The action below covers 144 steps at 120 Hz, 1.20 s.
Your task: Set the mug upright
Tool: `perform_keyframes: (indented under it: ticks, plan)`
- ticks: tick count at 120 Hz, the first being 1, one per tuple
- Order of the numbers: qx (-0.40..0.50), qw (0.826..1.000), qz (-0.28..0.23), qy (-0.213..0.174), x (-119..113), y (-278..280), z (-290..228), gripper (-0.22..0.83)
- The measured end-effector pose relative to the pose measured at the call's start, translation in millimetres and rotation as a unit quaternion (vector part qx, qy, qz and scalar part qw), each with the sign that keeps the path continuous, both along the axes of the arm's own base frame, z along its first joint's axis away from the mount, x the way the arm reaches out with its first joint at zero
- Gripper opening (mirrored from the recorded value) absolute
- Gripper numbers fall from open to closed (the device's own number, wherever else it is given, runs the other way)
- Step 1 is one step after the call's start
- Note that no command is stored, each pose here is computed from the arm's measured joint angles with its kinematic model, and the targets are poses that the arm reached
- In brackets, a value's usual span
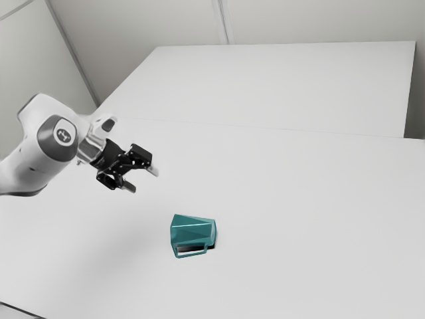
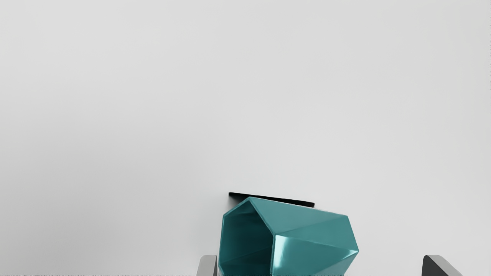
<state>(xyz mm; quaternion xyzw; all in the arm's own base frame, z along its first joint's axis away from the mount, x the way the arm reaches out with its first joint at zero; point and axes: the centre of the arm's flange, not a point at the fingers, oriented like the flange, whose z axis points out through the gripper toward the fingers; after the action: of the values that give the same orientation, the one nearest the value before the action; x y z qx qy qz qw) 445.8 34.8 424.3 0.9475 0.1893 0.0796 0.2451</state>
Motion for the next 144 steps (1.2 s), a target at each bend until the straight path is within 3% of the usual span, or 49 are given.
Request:
perform_keyframes:
  ticks: [28,64,144]
  plan:
    - [-0.018,1.0,0.023,-0.006,-30.2,-8.0,-44.5,0.59]
    - [-0.067,0.996,0.049,-0.022,-32.7,-10.3,-72.9,0.59]
    - [-0.089,0.996,-0.001,-0.018,-37.3,-46.5,-122.1,0.57]
